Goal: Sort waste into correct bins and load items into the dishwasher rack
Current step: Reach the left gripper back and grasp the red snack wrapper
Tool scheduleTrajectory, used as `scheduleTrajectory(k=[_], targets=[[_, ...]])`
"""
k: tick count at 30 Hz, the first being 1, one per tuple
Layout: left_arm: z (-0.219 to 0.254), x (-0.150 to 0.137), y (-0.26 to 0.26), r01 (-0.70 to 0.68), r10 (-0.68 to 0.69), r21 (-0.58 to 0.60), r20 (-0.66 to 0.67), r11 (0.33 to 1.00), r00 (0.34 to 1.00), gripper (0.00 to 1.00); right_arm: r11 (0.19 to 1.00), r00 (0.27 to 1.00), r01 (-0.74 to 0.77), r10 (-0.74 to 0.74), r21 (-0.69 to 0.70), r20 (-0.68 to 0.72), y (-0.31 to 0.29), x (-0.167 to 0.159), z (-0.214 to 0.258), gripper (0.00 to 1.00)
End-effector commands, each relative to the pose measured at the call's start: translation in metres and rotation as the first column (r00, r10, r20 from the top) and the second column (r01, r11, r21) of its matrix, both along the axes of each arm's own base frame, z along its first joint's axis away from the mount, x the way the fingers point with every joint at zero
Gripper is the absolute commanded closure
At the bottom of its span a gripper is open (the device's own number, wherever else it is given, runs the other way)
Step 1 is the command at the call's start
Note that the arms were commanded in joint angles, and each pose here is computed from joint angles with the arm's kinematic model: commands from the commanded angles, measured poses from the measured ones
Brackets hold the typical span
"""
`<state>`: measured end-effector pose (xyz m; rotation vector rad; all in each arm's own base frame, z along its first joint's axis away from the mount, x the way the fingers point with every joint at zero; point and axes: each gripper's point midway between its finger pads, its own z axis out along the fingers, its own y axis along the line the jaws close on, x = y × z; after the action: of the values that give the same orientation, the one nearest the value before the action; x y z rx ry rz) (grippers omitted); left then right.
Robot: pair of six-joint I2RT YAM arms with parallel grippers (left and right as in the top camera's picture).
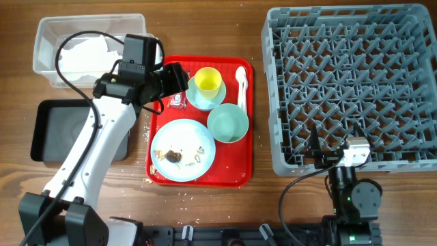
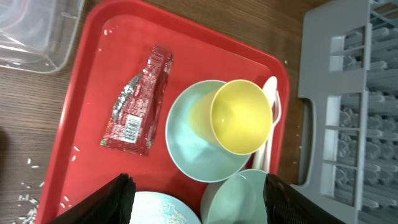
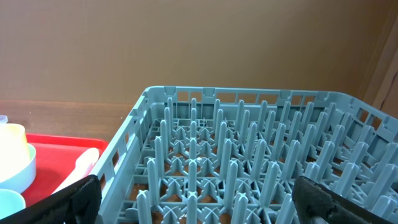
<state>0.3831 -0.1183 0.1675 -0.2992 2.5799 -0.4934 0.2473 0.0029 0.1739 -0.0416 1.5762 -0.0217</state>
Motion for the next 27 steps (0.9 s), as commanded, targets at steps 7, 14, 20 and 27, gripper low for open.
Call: scheduleTrajectory(k=[7, 14, 20, 27], targets=[[-0.044, 0.014, 0.034, -0.107, 0.12, 0.211, -0.049, 0.972, 0.992, 0.4, 1.0, 1.0, 0.005, -0.005, -0.012, 0.009, -0.001, 0.0, 0.002, 0.0], [-0.077, 0.041, 0.027, -0.049, 0.059, 0.237, -0.034, 0.97, 0.998, 0.39, 1.0, 1.0, 0.005, -0.005, -0.012, 0.009, -0.001, 0.0, 0.002, 0.0], [-0.108, 0.055, 0.024, -0.042, 0.054, 0.247, -0.044, 0.968, 0.998, 0.36, 1.0, 1.0, 0.005, -0.005, -0.011, 0.009, -0.001, 0.0, 0.002, 0.0], [-0.146, 0.069, 0.021, -0.018, 0.033, 0.261, -0.052, 0.965, 0.998, 0.37, 1.0, 1.0, 0.005, -0.005, -0.011, 0.009, -0.001, 0.0, 0.002, 0.0]])
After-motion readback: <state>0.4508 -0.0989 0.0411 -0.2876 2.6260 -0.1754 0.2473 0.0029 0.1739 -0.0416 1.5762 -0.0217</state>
